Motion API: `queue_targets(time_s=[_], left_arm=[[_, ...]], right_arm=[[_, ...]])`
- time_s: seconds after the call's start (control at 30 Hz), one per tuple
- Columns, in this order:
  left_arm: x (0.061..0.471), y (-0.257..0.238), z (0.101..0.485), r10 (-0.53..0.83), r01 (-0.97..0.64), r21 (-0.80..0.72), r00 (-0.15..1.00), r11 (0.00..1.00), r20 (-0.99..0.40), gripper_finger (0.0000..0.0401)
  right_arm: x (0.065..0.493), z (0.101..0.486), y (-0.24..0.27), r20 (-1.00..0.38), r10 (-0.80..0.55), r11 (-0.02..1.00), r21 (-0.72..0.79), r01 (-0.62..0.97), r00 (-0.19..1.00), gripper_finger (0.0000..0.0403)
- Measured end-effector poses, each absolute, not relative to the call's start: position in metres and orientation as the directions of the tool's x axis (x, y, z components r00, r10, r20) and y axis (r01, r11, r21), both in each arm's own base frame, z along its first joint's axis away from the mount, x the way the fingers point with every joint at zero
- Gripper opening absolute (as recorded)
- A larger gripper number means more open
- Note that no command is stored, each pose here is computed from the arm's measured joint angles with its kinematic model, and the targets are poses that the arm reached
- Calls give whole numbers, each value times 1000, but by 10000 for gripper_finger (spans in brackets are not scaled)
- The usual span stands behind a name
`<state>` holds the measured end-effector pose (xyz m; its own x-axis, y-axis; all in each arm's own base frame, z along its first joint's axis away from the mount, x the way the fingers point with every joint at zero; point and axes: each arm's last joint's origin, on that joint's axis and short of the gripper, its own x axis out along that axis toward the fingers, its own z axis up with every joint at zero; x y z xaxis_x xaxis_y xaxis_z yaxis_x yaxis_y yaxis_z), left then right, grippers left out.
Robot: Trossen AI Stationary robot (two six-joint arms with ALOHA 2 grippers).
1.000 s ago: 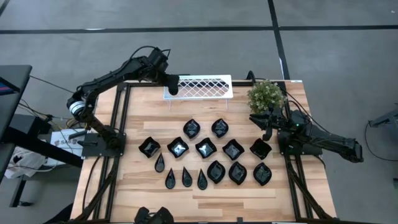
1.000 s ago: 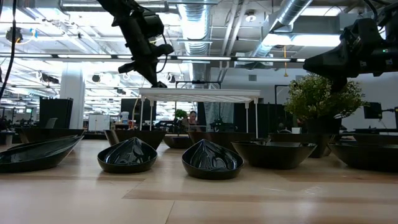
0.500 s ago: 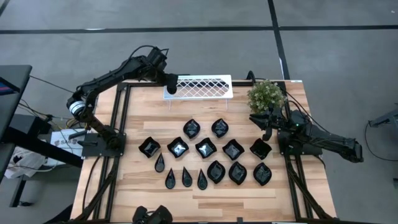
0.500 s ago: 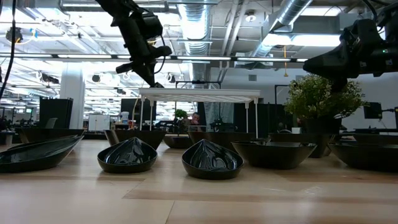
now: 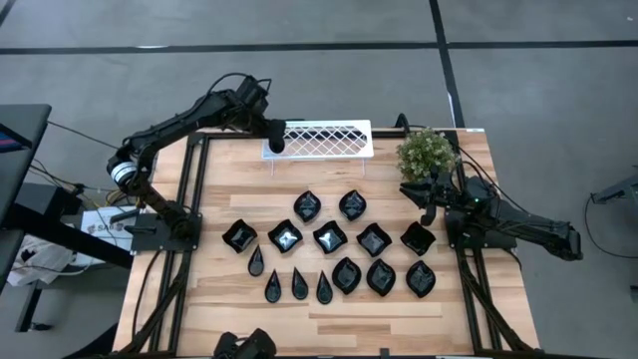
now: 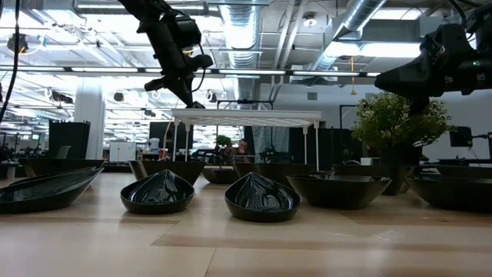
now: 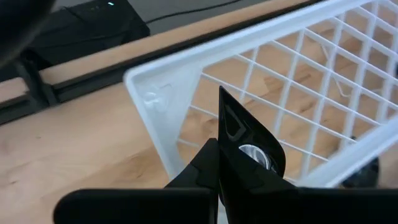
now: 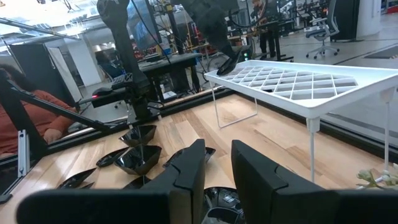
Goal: Pick & Place Mini shaped plates
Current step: Put the drop shaped plate on the shelf
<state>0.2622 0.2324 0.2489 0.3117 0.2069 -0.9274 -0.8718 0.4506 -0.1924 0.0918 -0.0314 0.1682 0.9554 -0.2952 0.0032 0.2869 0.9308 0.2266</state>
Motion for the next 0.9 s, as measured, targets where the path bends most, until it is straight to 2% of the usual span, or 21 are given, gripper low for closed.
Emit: queue_targets(time_s=[0.2, 0.9], left_arm=[[259, 230, 247, 174, -877, -183, 285, 445, -942, 4], [261, 231, 248, 196, -874, -179, 293, 453, -936, 6]], right_arm=[[92, 168, -31, 3, -295, 931, 227, 286, 956, 74], [92, 168, -31, 2, -295, 931, 227, 287, 955, 74]])
